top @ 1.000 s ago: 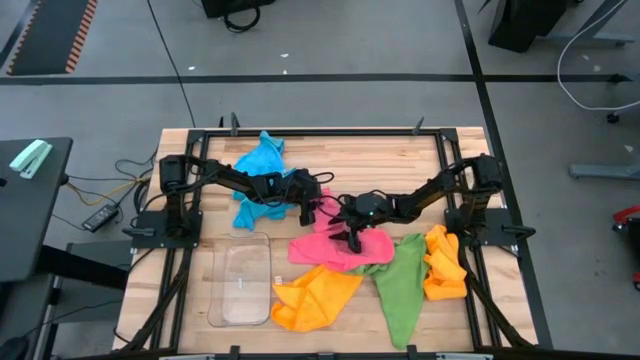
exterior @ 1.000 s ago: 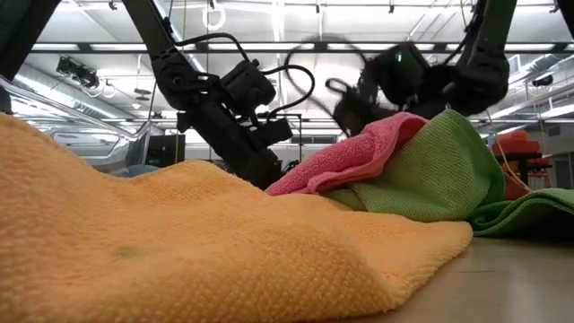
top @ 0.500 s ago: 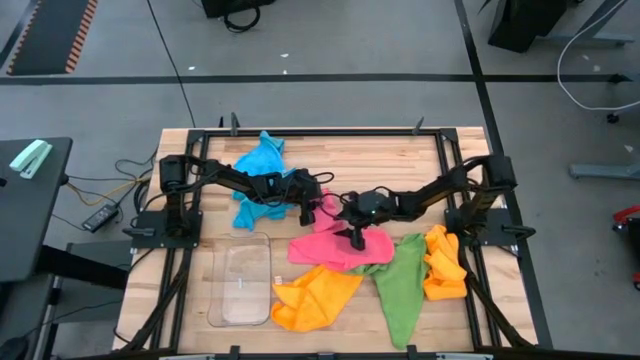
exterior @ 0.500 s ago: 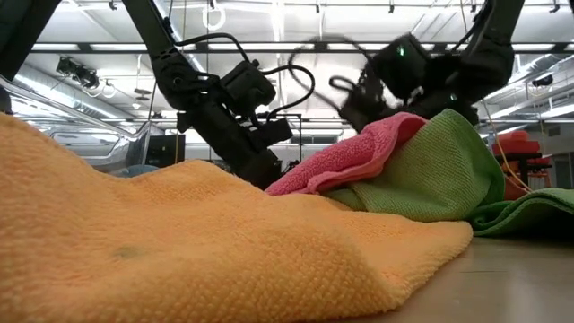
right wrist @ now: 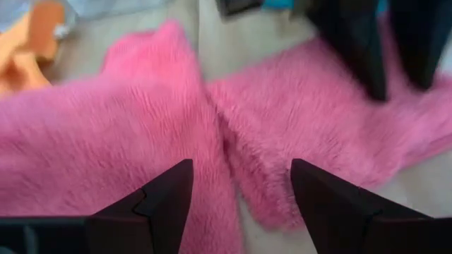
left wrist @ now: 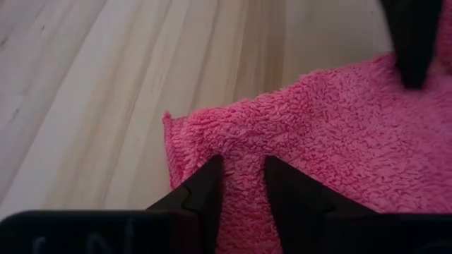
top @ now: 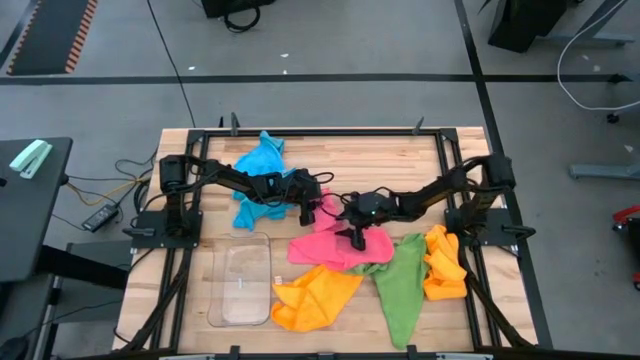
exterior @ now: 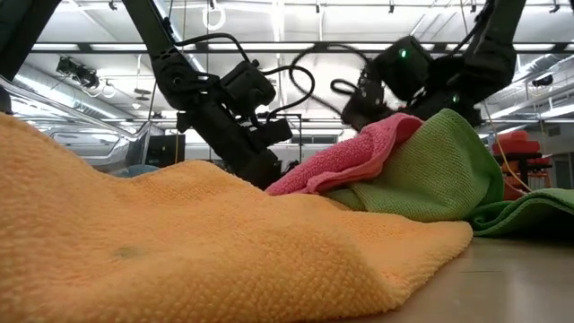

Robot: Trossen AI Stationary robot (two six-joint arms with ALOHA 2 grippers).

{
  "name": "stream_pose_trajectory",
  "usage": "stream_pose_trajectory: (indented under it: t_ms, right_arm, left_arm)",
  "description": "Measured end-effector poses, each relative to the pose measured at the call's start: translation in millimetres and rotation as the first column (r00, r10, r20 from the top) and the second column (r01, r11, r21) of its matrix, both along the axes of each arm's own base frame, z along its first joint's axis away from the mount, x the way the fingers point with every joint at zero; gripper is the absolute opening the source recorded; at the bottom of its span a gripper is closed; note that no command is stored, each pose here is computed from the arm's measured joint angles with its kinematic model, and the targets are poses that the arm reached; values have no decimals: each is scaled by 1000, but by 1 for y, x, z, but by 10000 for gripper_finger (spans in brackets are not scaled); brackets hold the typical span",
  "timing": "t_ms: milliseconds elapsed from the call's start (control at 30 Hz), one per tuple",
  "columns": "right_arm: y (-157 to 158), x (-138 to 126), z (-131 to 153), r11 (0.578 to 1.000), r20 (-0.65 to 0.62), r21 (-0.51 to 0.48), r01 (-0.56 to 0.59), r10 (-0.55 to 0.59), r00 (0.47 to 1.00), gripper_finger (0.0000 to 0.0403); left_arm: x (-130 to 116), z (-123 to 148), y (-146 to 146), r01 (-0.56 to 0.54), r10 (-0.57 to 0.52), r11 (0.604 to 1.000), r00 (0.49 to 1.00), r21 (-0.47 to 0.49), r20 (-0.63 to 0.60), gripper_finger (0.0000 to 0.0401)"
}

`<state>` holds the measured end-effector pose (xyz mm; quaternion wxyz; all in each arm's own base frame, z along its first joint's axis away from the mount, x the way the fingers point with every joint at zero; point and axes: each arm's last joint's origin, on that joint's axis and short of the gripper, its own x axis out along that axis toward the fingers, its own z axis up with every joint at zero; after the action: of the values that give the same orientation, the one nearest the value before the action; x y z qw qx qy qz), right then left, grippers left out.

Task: Fold microfiber towels
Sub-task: Fold the top pink microfiber cloth

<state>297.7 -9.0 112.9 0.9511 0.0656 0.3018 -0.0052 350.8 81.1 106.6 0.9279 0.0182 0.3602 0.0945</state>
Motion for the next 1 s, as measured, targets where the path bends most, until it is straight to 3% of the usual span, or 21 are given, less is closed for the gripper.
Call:
stream_pose_trajectory:
  t_ms: [200,567,1000]
  right_arm:
    - [0,-3,21,999,59,-31,-13,15,998,248]
    - [-2,-14,41,995,39,-93,34,-31,999,248]
    - [-2,-15,40,994,27,-98,42,-40,999,248]
  left_arm:
    - [0,0,0,4,-4,1000,1000,5,-2,121]
    - [0,2,-2,22,-22,1000,1000,20,-6,113]
    - [0,6,-3,31,-31,999,1000,27,-4,111]
